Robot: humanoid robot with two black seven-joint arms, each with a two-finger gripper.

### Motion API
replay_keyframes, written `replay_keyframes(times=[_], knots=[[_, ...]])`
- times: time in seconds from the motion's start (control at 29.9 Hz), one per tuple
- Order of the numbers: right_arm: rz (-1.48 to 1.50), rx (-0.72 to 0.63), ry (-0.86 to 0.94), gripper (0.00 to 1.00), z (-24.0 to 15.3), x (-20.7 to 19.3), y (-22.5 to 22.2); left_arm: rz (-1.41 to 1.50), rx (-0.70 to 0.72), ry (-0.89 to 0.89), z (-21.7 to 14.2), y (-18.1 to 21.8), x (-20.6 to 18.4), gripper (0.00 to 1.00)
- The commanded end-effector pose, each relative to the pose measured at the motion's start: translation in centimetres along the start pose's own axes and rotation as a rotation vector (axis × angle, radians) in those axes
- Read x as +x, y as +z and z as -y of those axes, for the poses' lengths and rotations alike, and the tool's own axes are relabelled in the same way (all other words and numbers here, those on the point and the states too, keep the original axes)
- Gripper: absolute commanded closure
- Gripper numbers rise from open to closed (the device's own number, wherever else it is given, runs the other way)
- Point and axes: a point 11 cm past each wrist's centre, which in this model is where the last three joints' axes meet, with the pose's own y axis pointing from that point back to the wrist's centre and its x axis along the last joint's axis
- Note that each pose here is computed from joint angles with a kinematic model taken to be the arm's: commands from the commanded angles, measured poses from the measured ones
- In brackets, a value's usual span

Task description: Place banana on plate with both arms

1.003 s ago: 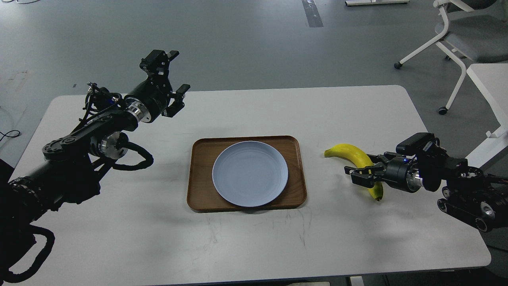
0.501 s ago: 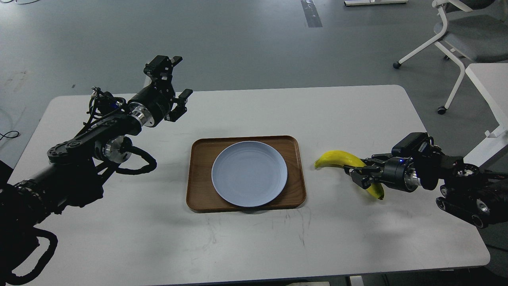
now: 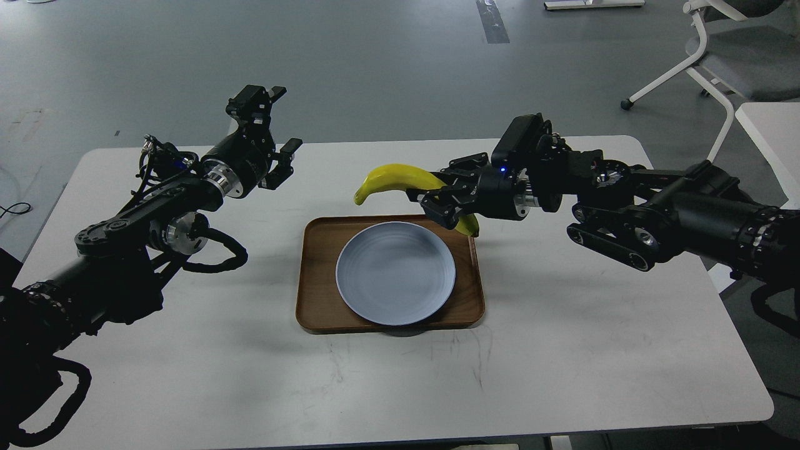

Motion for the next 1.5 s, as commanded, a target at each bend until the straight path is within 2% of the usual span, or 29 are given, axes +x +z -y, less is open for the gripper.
replay_keyframes(times=[0.0, 0.17, 0.47, 0.53, 0.57, 0.6, 0.63, 0.67, 0.7, 0.74, 0.94, 1.14, 1.2, 1.37, 1.47], knots=[[-0.033, 0.054, -0.072, 1.0, 3.3, -0.6, -3.0, 0.002, -0.001, 0.005, 0.0, 0.0, 0.0, 0.02], [-0.053, 0.037, -0.155, 1.0, 4.4, -2.8, -3.2, 0.006, -0.005, 0.01, 0.2, 0.2, 0.0, 0.01], [-0.028, 0.038, -0.203, 1.0, 4.2, -5.8, -3.5, 0.011, -0.005, 0.018, 0.1, 0.4, 0.2, 0.02], [-0.024, 0.04, -0.203, 0.94, 4.2, -6.0, -3.7, 0.012, -0.005, 0.019, 0.1, 0.4, 0.3, 0.02], [-0.02, 0.037, -0.196, 0.87, 4.2, -5.9, -3.6, 0.013, -0.005, 0.02, 0.1, 0.5, 0.4, 0.02], [-0.019, 0.031, -0.185, 0.72, 4.2, -5.8, -3.4, 0.013, -0.005, 0.02, 0.1, 0.5, 0.4, 0.02], [-0.019, 0.031, -0.185, 0.71, 4.2, -5.8, -3.4, 0.013, -0.005, 0.02, 0.1, 0.5, 0.4, 0.02], [-0.017, 0.029, -0.172, 0.43, 4.2, -5.6, -3.4, 0.013, -0.007, 0.02, 0.1, 0.5, 0.4, 0.02], [0.002, 0.026, -0.14, 0.09, 4.3, -5.2, -3.4, 0.013, -0.007, 0.02, 0.1, 0.5, 0.4, 0.02], [0.028, 0.025, -0.114, 0.03, 4.4, -4.9, -3.6, 0.013, -0.008, 0.02, 0.1, 0.5, 0.4, 0.02], [0.167, 0.005, -0.037, 0.0, 4.5, -3.9, -3.5, 0.012, -0.007, 0.014, 0.2, 0.5, 0.1, 0.02], [0.171, -0.057, -0.006, 0.0, 2.7, -2.4, -0.7, 0.013, -0.009, 0.008, 0.4, 0.7, -0.1, 0.02], [0.225, -0.102, 0.052, 0.0, 1.6, -0.9, 1.1, 0.012, -0.009, 0.005, 0.4, 0.7, -0.1, 0.02], [0.617, -0.216, 0.31, 0.0, -1.5, 3.2, 5.3, 0.007, -0.008, 0.005, 0.4, 0.7, -0.1, 0.02], [0.899, -0.309, 0.506, 0.0, -5.9, 4.2, 9.6, -0.002, -0.01, 0.004, 0.4, 0.7, -0.3, 0.02]])
